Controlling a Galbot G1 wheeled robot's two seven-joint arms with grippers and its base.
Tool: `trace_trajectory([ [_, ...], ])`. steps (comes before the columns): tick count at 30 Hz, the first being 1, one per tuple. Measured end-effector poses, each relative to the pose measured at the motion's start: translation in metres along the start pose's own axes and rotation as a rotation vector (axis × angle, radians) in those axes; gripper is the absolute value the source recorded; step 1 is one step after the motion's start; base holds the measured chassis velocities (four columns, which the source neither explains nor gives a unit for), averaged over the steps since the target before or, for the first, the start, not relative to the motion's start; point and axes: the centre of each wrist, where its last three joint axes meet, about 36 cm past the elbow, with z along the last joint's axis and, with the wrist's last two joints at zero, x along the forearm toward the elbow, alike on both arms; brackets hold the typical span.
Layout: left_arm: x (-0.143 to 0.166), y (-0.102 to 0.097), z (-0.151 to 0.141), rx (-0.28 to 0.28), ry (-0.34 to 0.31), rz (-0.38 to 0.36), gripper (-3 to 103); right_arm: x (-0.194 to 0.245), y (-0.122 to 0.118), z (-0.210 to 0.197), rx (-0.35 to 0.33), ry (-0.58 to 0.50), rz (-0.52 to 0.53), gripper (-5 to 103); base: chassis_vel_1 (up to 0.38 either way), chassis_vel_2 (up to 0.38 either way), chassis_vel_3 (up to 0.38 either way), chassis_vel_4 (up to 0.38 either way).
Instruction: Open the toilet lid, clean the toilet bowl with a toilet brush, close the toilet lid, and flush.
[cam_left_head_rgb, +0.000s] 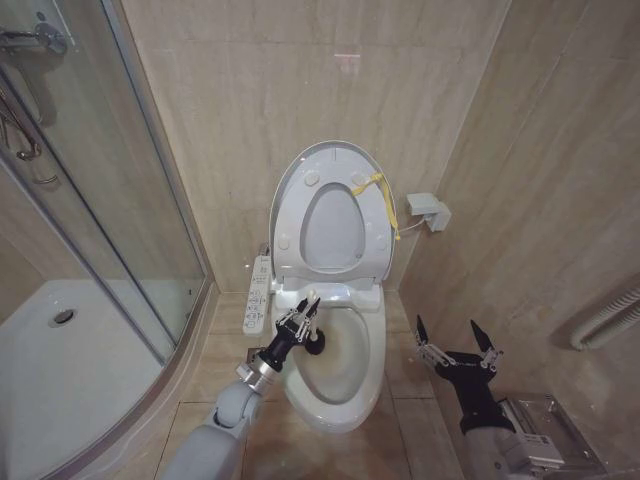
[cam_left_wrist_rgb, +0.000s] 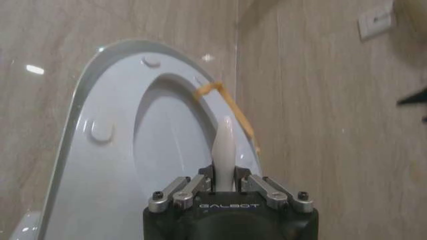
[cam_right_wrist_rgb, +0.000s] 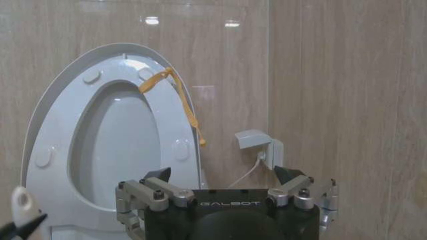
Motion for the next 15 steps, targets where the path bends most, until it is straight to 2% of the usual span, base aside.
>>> trace_trajectory([
  [7, 0.004, -0.009, -0.028, 0.050, -0.041, 0.008, 20, 0.000, 0.000, 0.000, 0.000, 0.000, 0.000, 100, 0.000, 0.000, 0.000, 0.000],
  [15, 0.014, -0.015, -0.040, 0.058, -0.045, 0.018, 20, 0.000, 0.000, 0.000, 0.000, 0.000, 0.000, 100, 0.000, 0.000, 0.000, 0.000],
])
